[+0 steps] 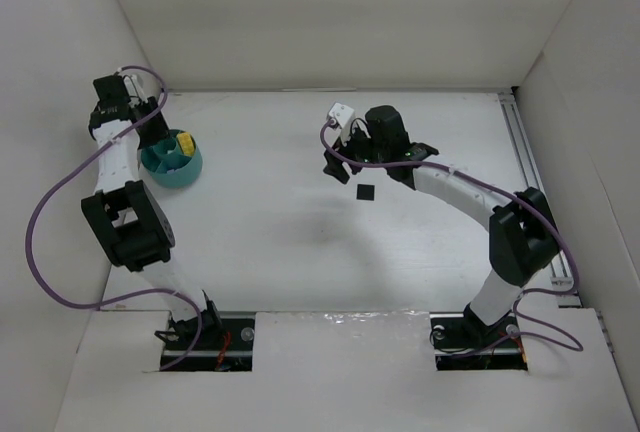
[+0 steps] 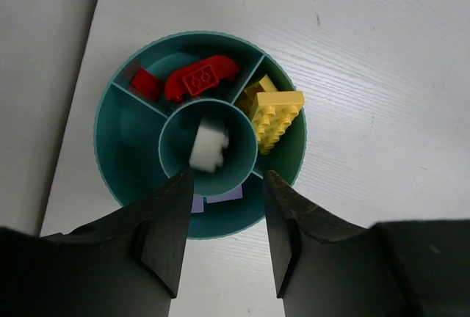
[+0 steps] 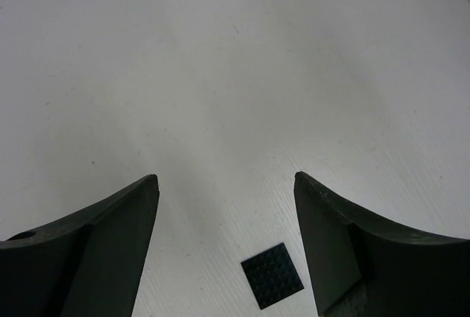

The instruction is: Sort the legos into containers by color

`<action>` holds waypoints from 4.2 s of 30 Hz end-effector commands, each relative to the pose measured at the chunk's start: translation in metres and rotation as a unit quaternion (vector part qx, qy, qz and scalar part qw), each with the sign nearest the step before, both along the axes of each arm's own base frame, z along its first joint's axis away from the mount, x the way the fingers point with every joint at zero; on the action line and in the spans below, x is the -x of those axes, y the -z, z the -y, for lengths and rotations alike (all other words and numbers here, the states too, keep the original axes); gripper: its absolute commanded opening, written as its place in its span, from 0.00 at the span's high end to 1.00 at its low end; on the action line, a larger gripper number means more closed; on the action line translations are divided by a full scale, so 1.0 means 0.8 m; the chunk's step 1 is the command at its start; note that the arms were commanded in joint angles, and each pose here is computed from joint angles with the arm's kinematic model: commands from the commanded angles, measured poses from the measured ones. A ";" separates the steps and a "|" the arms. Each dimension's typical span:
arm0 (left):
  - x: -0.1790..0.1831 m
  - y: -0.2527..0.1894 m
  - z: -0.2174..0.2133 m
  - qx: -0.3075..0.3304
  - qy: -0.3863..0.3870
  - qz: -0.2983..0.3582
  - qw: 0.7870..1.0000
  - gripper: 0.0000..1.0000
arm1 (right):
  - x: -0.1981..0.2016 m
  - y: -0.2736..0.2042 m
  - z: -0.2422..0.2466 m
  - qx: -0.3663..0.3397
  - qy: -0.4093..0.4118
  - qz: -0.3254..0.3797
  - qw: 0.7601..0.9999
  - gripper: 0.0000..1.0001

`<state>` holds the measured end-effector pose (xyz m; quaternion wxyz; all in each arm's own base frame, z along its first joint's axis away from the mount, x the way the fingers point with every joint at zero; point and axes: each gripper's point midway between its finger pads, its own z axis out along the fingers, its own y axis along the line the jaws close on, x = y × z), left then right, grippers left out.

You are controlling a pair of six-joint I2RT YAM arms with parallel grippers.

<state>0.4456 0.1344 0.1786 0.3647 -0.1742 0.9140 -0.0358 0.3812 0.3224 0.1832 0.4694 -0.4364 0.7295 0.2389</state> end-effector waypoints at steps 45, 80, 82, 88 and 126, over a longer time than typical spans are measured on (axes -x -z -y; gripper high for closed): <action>0.034 -0.221 0.177 0.031 0.217 0.278 0.935 0.00 | 0.019 0.147 0.132 0.425 -0.182 -0.182 0.868 0.04; 0.027 -0.203 0.173 0.048 0.209 0.268 0.939 0.00 | 0.010 0.234 0.133 0.511 -0.141 -0.190 0.826 0.42; 0.027 -0.203 0.173 0.048 0.209 0.268 0.939 0.00 | 0.007 0.240 0.137 0.510 -0.134 -0.195 0.827 0.46; 0.033 -0.188 0.157 0.077 0.163 0.254 0.950 0.00 | -0.001 0.217 0.125 0.476 -0.109 -0.191 0.852 0.56; 0.130 -0.087 0.313 0.415 0.291 0.117 0.854 0.34 | 0.070 -0.080 -0.161 0.074 -0.188 -0.029 0.979 0.65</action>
